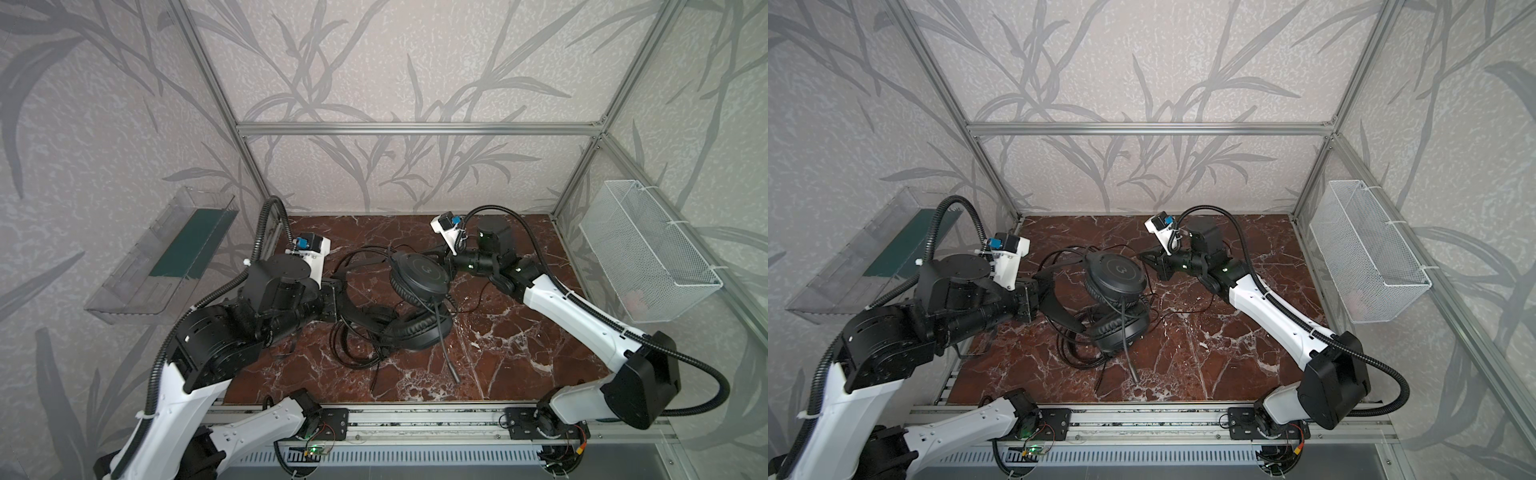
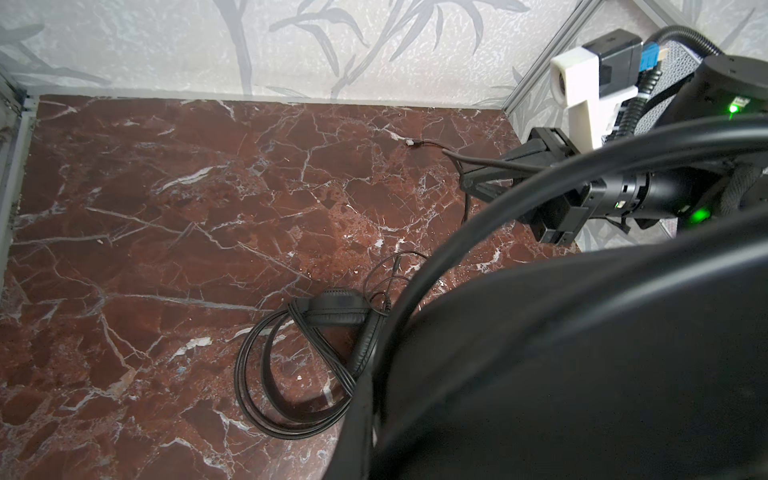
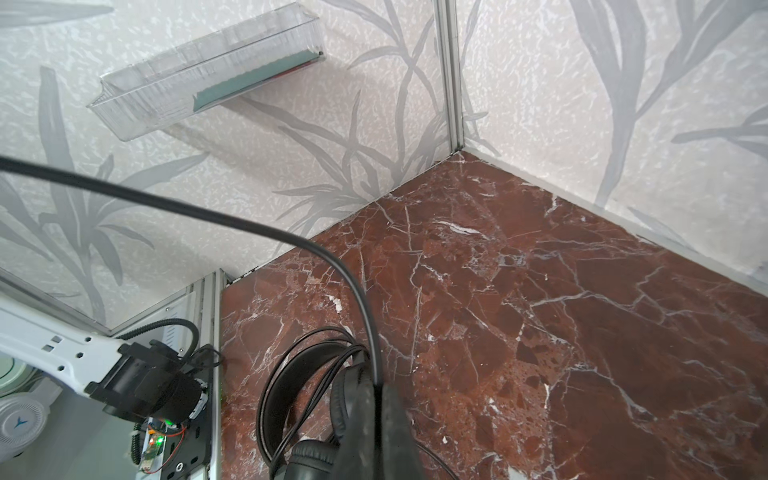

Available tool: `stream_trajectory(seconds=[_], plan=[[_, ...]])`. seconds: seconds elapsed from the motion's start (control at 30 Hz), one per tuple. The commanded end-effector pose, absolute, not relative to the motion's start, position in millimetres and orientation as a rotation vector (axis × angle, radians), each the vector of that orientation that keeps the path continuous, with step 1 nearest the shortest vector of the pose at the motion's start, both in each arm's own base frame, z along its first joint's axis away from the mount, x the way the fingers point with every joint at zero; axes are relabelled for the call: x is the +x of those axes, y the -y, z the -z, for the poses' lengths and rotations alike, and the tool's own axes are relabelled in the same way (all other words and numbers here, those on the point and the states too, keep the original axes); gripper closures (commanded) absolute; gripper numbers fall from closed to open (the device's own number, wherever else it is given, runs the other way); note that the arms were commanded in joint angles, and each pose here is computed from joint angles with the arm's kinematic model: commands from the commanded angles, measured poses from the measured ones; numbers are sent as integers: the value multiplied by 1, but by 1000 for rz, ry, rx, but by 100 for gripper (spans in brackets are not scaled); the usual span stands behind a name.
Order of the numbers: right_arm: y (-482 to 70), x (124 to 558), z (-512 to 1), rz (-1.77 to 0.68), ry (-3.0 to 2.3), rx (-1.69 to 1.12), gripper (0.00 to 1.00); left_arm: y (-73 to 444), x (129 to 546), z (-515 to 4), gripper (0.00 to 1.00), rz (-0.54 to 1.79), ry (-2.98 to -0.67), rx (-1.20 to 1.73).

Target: Wrap the headphones

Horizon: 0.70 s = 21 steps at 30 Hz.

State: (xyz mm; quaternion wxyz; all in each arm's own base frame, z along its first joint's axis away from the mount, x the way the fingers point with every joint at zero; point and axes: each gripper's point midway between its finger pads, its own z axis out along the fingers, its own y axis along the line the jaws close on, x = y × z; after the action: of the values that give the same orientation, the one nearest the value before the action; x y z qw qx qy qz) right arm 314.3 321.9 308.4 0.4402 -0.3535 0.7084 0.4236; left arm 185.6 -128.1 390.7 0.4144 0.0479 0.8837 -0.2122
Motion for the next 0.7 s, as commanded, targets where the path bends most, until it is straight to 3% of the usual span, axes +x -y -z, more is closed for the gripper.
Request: stream_trajectory(seconds=[0.0, 0.13, 0.4, 0.67], plan=[[-327, 302, -333, -1145, -1657, -873, 93, 140, 195, -423, 100, 688, -2120, -2], [-327, 293, -325, -1167, -1663, -870, 80, 140, 199, -427, 100, 697, -2115, -51], [-317, 283, -304, -1146, -1682, -865, 41, 127, 200, -425, 100, 594, -2205, -115], [-302, 281, -268, -1085, -1761, -793, 30, 116, 196, -432, 100, 555, -2229, -130]])
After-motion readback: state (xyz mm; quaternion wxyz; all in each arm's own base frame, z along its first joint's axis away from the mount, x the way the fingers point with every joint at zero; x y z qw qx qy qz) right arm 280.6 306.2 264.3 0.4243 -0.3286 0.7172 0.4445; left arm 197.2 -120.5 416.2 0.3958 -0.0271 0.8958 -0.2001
